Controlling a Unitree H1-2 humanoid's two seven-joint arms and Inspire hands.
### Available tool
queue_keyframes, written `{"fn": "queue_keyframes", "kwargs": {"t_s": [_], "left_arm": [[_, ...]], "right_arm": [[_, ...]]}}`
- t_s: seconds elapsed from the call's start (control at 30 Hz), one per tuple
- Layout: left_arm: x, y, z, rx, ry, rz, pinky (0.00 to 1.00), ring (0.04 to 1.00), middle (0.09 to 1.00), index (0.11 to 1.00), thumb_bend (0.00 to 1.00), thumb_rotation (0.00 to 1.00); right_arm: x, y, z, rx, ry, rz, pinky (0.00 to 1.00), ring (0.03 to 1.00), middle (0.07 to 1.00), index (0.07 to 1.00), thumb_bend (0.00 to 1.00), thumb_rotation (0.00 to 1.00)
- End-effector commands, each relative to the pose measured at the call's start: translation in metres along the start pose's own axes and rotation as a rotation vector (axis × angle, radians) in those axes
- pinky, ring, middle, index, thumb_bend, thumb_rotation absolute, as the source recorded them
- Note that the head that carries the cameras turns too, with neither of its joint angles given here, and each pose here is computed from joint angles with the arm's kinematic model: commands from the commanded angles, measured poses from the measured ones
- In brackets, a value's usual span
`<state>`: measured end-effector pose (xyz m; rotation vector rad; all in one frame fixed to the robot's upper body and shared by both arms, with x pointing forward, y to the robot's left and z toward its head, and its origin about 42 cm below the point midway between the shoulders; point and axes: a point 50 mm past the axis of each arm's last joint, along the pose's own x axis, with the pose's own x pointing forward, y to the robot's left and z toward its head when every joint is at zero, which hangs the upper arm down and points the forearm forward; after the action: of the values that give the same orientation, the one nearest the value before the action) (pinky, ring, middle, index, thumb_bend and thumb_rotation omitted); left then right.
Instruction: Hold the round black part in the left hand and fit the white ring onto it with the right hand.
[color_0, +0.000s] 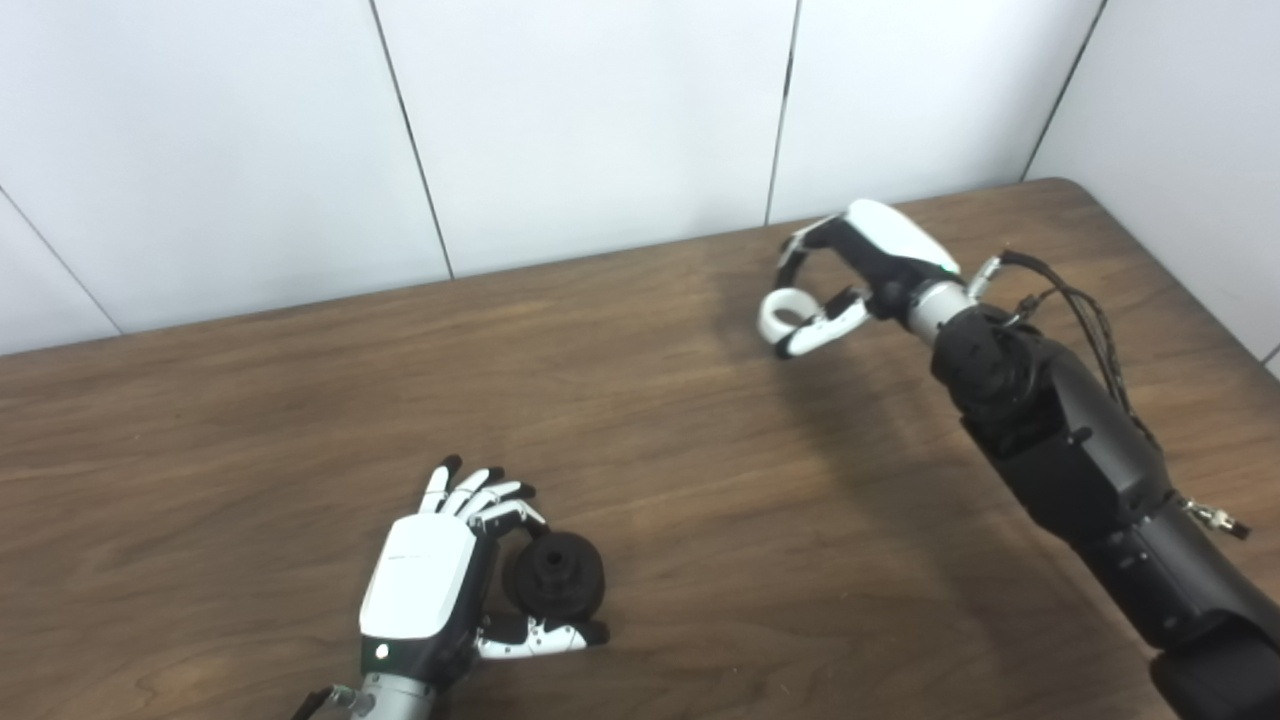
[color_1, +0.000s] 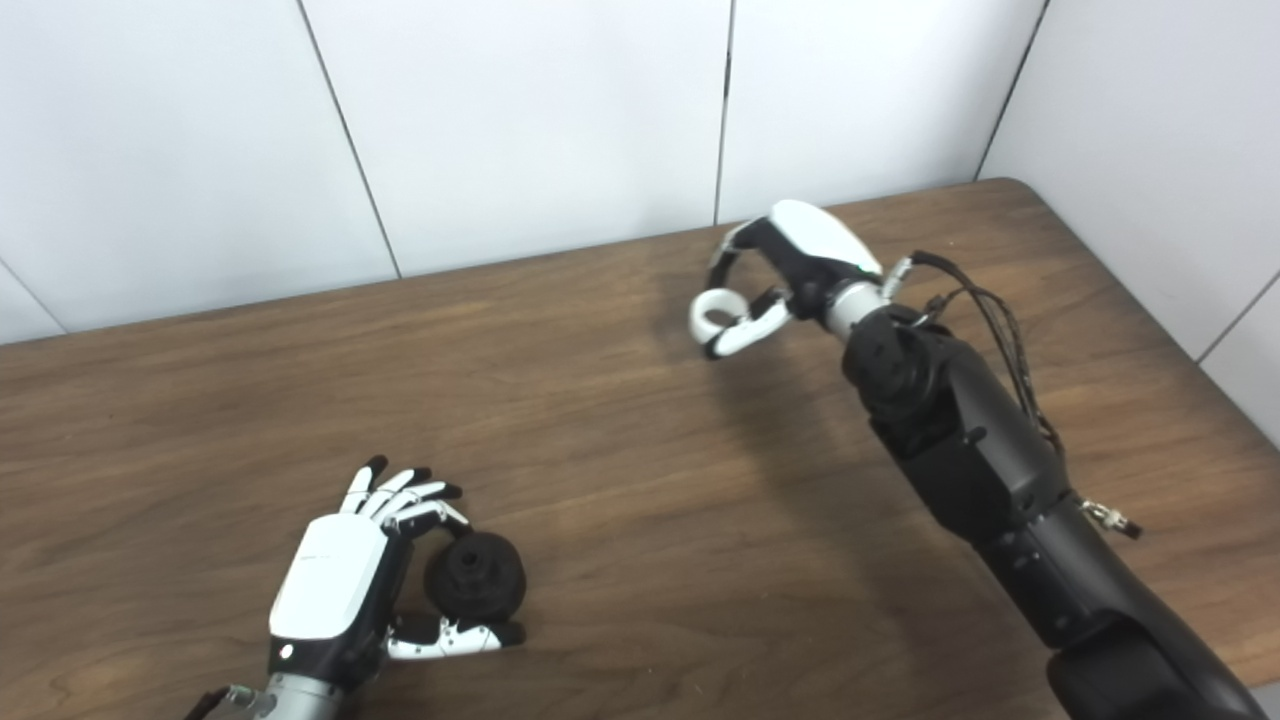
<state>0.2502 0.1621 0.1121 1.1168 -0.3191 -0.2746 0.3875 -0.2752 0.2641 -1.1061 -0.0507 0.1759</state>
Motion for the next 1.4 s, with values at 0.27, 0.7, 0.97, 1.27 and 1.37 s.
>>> {"fn": "queue_keyframes", "kwargs": {"t_s": [0.27, 0.7, 0.97, 1.27, 1.37], "left_arm": [[-0.006, -0.016, 0.004, 0.033, 0.022, -0.060, 1.00, 0.889, 0.776, 0.484, 0.52, 0.06], [-0.002, -0.022, 0.017, 0.028, 0.028, -0.062, 1.00, 0.894, 0.777, 0.483, 0.52, 0.06], [0.003, -0.025, 0.024, 0.035, 0.028, -0.065, 1.00, 0.897, 0.782, 0.484, 0.52, 0.06], [0.006, -0.026, 0.029, 0.031, 0.032, -0.062, 1.00, 0.903, 0.790, 0.485, 0.52, 0.06], [0.007, -0.026, 0.030, 0.033, 0.031, -0.059, 1.00, 0.902, 0.789, 0.484, 0.53, 0.06]], "right_arm": [[-0.033, 0.010, 0.067, 0.007, -0.188, 0.098, 0.94, 0.926, 0.829, 0.482, 0.53, 0.14], [-0.058, 0.046, 0.111, 0.075, -0.325, 0.189, 1.00, 0.940, 0.844, 0.481, 0.53, 0.14], [-0.061, 0.058, 0.120, 0.075, -0.364, 0.241, 1.00, 0.947, 0.853, 0.482, 0.53, 0.14], [-0.060, 0.070, 0.122, 0.078, -0.368, 0.274, 1.00, 0.952, 0.853, 0.482, 0.53, 0.14], [-0.059, 0.073, 0.121, 0.071, -0.367, 0.279, 1.00, 0.953, 0.852, 0.482, 0.53, 0.14]]}}
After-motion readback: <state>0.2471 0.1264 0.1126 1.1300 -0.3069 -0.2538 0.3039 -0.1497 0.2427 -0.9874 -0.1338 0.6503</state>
